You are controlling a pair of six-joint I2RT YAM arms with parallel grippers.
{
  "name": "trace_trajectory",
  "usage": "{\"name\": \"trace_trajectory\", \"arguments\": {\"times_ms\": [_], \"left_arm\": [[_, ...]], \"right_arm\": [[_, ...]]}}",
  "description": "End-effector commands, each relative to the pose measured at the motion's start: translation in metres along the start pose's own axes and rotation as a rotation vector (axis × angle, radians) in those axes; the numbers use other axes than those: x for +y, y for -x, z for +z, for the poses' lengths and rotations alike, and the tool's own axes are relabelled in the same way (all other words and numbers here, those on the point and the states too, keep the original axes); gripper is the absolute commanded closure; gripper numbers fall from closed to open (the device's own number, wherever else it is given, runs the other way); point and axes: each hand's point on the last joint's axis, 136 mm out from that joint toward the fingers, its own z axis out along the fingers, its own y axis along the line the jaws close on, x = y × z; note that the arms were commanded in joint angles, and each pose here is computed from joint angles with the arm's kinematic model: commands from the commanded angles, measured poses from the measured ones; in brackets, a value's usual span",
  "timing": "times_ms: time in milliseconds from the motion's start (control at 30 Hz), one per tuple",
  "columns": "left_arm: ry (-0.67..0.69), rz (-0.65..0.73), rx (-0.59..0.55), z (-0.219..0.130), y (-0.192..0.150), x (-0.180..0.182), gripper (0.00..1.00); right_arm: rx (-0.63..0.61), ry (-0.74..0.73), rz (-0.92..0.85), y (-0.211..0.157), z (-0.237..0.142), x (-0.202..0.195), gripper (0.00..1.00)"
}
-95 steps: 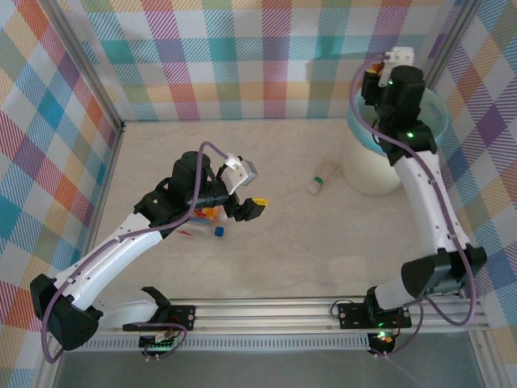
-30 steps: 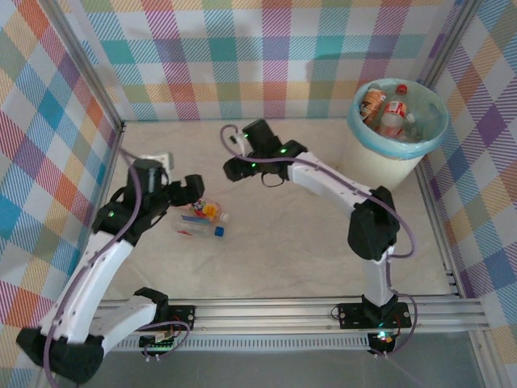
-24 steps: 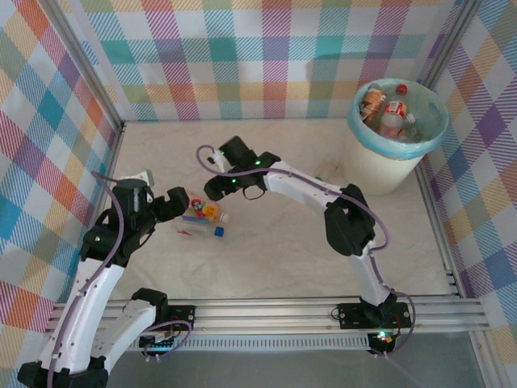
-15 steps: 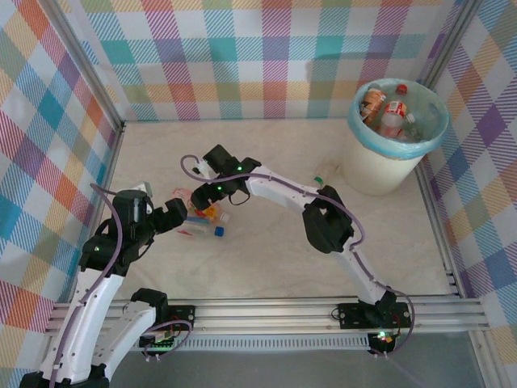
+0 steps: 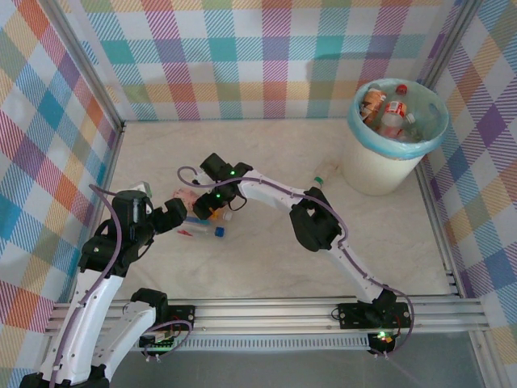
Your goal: Put the plastic bottles in the bin
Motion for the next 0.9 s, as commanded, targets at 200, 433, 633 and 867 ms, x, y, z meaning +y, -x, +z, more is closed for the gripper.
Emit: {"name": "trace_trajectory", "arguments": {"times_ms": [200, 433, 633, 867], "left_arm": [[0.016, -0.008, -0.041, 0.001, 0.009, 0.003, 0.05], [0.002, -0.007, -0.048, 0.005, 0.017, -0.003, 0.05], [-0.016, 0.016, -0.087, -0.006, 0.037, -0.014, 0.05], [-0.114, 0.082, -0.153, -0.028, 0.081, -0.05, 0.08]], "right_arm": [[-0.051, -0.063, -0.083, 0.02, -0.029, 0.002, 0.34], [-0.168, -0.143, -0.14, 0.047, -0.08, 0.003, 0.36], [-0.289, -0.258, -0.163, 0.074, -0.144, -0.005, 0.36], [-0.464, -0.515, -0.064, 0.087, -0.275, -0.061, 0.36]]}}
